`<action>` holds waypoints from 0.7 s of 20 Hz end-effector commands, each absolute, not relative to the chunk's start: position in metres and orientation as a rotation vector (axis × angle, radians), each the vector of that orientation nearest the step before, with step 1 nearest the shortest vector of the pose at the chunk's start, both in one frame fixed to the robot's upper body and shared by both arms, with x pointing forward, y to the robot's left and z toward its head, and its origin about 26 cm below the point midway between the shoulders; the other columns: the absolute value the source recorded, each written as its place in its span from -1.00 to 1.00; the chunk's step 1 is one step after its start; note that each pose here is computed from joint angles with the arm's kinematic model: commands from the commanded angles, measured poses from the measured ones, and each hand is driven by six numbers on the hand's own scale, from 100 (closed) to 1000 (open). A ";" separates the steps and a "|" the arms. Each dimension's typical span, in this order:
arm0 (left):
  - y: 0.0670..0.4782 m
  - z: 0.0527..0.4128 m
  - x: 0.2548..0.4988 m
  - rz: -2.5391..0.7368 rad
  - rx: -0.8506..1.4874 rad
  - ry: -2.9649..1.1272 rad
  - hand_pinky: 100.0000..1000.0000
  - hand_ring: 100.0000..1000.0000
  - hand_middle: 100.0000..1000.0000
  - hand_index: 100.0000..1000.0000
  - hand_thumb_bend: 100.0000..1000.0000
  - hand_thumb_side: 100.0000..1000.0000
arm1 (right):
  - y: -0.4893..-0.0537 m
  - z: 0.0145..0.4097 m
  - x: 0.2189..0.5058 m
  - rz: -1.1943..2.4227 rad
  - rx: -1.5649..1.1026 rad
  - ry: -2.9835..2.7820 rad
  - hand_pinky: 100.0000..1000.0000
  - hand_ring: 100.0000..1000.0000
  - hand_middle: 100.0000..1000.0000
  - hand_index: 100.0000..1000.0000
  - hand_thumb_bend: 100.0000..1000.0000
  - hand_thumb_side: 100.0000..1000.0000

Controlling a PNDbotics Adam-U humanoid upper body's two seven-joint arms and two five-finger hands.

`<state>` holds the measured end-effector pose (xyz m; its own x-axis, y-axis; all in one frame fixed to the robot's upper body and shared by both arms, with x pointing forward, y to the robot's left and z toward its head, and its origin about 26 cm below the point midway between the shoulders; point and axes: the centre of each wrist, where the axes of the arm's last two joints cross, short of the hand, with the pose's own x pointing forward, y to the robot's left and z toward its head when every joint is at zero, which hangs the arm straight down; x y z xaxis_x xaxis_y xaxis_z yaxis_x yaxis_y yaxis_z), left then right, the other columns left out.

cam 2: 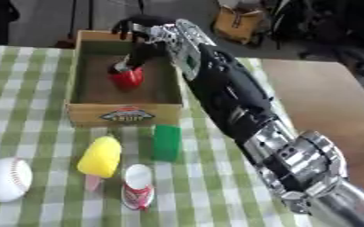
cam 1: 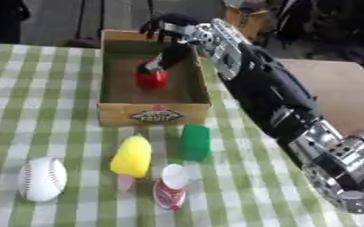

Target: Pick up objects on the table and place them in the box.

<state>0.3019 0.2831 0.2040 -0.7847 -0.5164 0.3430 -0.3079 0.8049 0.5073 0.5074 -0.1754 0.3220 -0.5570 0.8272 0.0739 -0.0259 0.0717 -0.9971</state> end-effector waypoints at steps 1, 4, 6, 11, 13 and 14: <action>0.284 0.212 0.300 -0.618 0.624 -2.538 0.48 0.20 0.11 0.28 -1.00 0.82 | -0.176 0.344 0.503 1.581 -0.857 -1.689 0.17 0.57 0.70 0.94 0.28 0.02; 0.284 0.212 0.299 -0.617 0.621 -2.536 0.48 0.20 0.11 0.28 -1.00 0.82 | -0.175 0.348 0.502 1.572 -0.859 -1.708 0.12 0.52 0.66 0.90 0.27 0.02; 0.284 0.211 0.299 -0.616 0.620 -2.533 0.48 0.20 0.11 0.28 -1.00 0.82 | -0.174 0.355 0.498 1.543 -0.853 -1.756 0.08 0.49 0.64 0.88 0.26 0.03; 0.289 0.206 0.297 -0.599 0.639 -2.511 0.48 0.20 0.11 0.28 -1.00 0.81 | -0.185 0.411 0.461 1.401 -0.884 -2.065 -0.01 0.41 0.56 0.80 0.17 0.10; 0.291 0.205 0.297 -0.592 0.651 -2.501 0.48 0.20 0.11 0.28 -1.00 0.81 | -0.192 0.430 0.437 1.378 -0.912 -2.163 0.01 0.42 0.56 0.79 0.15 0.12; 0.291 0.204 0.296 -0.591 0.654 -2.499 0.48 0.20 0.11 0.28 -1.00 0.81 | -0.194 0.435 0.425 1.382 -0.927 -2.191 0.04 0.45 0.58 0.78 0.10 0.14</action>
<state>0.2993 0.2875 0.1974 -0.7646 -0.5290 0.3683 -0.3101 0.8028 0.5093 0.4474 -0.1858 0.4075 -0.6936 0.7197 0.0291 0.2488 0.2774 -0.9280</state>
